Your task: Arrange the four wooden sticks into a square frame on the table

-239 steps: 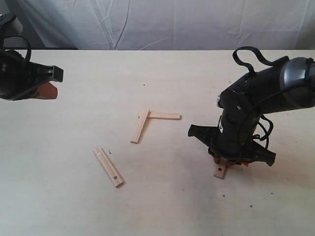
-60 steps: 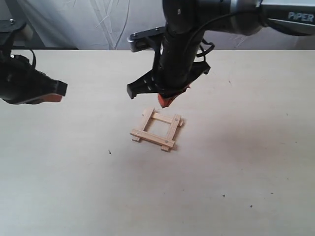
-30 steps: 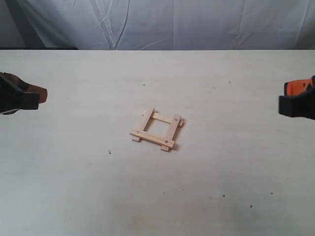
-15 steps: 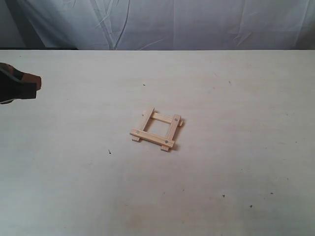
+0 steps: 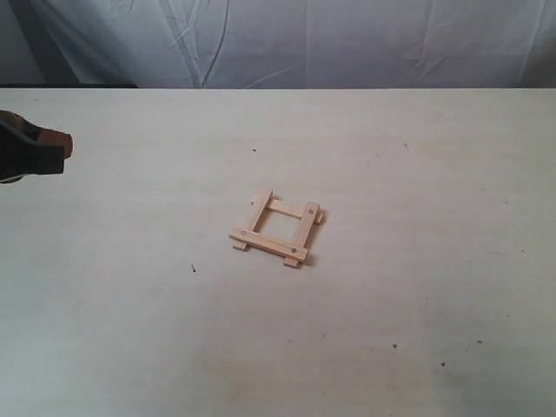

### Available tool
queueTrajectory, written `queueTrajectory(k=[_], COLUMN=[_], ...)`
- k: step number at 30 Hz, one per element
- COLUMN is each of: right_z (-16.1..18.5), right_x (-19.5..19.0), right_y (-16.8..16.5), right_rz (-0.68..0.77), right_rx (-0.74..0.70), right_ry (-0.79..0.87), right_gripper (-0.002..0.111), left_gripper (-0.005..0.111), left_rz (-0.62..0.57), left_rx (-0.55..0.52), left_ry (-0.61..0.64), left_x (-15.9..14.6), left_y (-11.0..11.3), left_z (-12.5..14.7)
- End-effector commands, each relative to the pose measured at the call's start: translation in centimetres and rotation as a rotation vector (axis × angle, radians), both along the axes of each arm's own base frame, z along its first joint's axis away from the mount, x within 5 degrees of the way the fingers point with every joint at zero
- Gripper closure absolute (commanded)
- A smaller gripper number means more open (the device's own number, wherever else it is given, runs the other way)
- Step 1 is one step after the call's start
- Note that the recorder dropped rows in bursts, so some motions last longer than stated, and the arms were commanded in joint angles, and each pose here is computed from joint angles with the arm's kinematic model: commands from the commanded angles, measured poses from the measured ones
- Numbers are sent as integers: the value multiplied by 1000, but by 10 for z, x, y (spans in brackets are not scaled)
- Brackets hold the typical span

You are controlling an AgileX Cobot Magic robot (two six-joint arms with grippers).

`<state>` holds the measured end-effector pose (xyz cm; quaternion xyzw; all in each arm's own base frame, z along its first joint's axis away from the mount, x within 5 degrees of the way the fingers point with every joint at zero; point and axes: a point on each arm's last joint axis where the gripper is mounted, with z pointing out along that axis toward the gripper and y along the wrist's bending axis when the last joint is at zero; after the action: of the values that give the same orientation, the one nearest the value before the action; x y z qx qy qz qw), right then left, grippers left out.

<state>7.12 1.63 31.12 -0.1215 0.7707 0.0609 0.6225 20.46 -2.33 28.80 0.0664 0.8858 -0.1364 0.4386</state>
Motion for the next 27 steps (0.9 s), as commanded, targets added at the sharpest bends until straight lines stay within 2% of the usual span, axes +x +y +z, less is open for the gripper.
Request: queueTrajectory(k=[1, 5, 11, 16, 20, 23, 27], right_z=[3, 7, 9, 8, 8, 4, -44], right_x=[-9, -26, -45, -46, -48, -45, -34], right_y=[-12, -21, -26, -26, -21, -20, -17], right_rz=[-124, -256, -358, -358, -298, -286, -256], right_rx=[18, 84, 108, 104, 0, 18, 89], right_ry=[-62, -129, -207, -209, -221, -215, -206], right_gripper=[108, 108, 108, 108, 108, 108, 108], left_gripper=[107, 107, 107, 107, 107, 107, 107], left_rz=[11, 11, 11, 11, 11, 11, 11], left_rx=[-7, -7, -7, -7, -7, -7, -7], left_ry=[-18, -18, -18, -18, -18, -18, -18], left_x=[0, 0, 0, 0, 0, 0, 0], left_y=[0, 0, 0, 0, 0, 0, 0], left_z=[2, 2, 2, 2, 2, 2, 2])
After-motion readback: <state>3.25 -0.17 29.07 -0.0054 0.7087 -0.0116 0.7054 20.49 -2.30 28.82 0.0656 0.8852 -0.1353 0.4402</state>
